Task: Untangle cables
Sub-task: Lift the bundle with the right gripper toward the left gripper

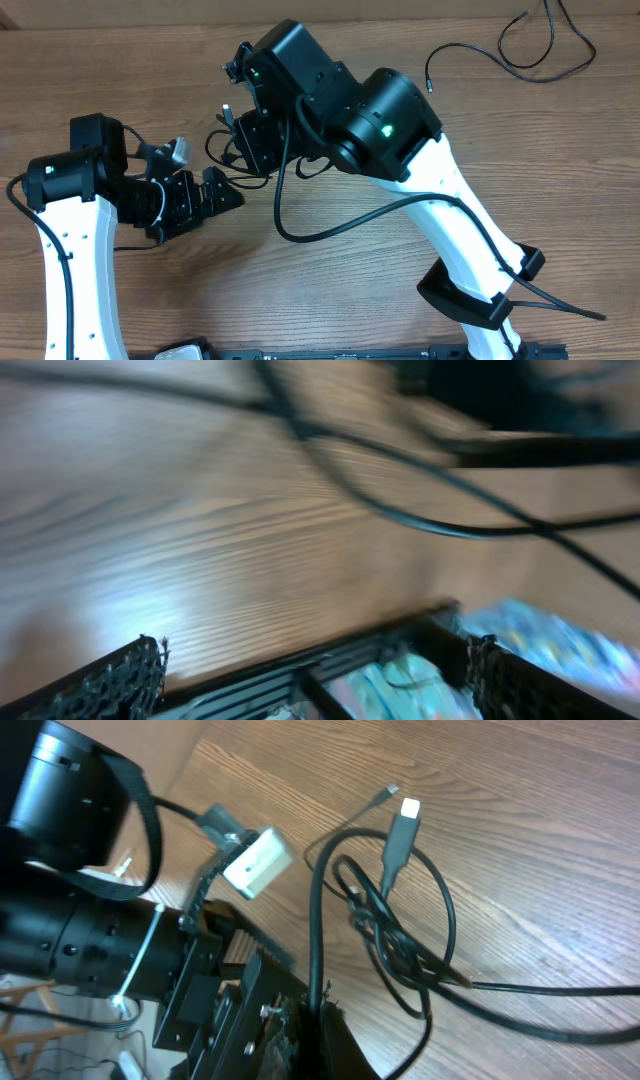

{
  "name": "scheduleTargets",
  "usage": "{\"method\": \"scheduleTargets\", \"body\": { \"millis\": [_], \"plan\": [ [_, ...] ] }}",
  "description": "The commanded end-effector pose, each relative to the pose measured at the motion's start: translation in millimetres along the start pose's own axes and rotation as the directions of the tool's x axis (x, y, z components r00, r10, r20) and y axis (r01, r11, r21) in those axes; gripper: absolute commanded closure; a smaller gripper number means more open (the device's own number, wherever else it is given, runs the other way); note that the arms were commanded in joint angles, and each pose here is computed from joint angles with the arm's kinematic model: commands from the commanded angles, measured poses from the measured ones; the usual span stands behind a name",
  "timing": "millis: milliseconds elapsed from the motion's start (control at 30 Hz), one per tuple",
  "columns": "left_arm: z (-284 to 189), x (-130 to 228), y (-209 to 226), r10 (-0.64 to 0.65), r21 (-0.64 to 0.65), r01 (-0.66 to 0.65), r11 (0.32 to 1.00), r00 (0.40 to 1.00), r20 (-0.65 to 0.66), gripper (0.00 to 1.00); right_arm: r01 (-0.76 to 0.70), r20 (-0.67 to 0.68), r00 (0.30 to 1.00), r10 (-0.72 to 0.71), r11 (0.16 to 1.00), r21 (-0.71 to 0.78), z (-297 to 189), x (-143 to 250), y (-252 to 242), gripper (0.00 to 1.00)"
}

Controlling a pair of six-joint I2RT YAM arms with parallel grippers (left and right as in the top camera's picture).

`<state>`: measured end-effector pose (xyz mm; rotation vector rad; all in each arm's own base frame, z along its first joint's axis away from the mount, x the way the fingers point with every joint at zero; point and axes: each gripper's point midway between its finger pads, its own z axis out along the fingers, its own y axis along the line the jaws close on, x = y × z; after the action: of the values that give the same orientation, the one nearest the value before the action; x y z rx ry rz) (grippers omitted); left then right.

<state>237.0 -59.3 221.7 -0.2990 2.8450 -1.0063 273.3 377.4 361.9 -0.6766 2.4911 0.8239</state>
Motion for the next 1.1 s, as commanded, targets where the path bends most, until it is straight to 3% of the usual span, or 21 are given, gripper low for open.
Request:
{"method": "scheduleTargets", "body": {
  "millis": [0, 133, 267, 367, 567, 767, 833, 867, 900, 933, 1067],
  "plan": [
    [-4, 1, -46, 0.183, 0.262, -0.187, 0.947, 0.982, 0.04, 0.0, -0.02, 0.059, 0.998, 0.025, 0.996, -0.091, -35, -8, 12, 0.96],
    [-10, 0, -64, 0.245, 0.361, -0.261, 0.895, 0.965, 0.09, 0.0, -0.046, 0.021, 0.998, 0.051, 0.977, -0.208, -44, -9, 16, 0.96],
    [-10, -7, -64, 0.272, 0.35, -0.298, 0.888, 0.954, 0.124, 0.01, -0.077, -0.002, 0.997, 0.079, 0.955, -0.286, -53, -13, 13, 0.96],
    [-9, -19, -60, 0.293, 0.312, -0.33, 0.891, 0.943, 0.16, 0.08, -0.097, -0.025, 0.995, 0.094, 0.939, -0.33, -59, -13, 12, 0.96],
    [-3, -46, -25, 0.101, 0.118, -0.123, 0.985, 0.98, 0.174, 0.12, -0.1, -0.026, 0.995, 0.097, 0.939, -0.329, -59, -13, 11, 0.96],
    [-4, -58, -8, 0.038, 0.025, -0.044, 0.999, 0.977, 0.212, 0.23, -0.101, -0.027, 0.995, 0.097, 0.939, -0.329, -59, -13, 11, 0.96],
    [-4, -60, -7, 0.04, 0.016, -0.044, 0.999, 0.975, 0.219, 0.3, -0.101, -0.028, 0.995, 0.098, 0.939, -0.328, -59, -12, 11, 0.96],
    [-5, -61, -5, 0.035, 0.003, -0.037, 0.999, 0.974, 0.222, 0.41, -0.102, -0.029, 0.995, 0.098, 0.939, -0.327, -59, -12, 11, 0.96],
    [-5, -61, -2, 0.032, -0.008, -0.031, 0.999, 0.974, 0.225, 0.6, -0.099, -0.027, 0.995, 0.095, 0.941, -0.325, -59, -12, 10, 0.96],
    [-5, -62, 1, 0.032, -0.026, -0.027, 0.999, 0.973, 0.229, 0.7, -0.099, -0.023, 0.995, 0.097, 0.943, -0.316, -58, -13, 9, 0.96],
    [-7, -64, 18, -0.016, -0.111, 0.045, 0.993, 0.969, 0.248, 0.96, -0.112, 0.009, 0.993, 0.116, 0.971, -0.21, -53, -16, -11, 0.96]
  ]
}}
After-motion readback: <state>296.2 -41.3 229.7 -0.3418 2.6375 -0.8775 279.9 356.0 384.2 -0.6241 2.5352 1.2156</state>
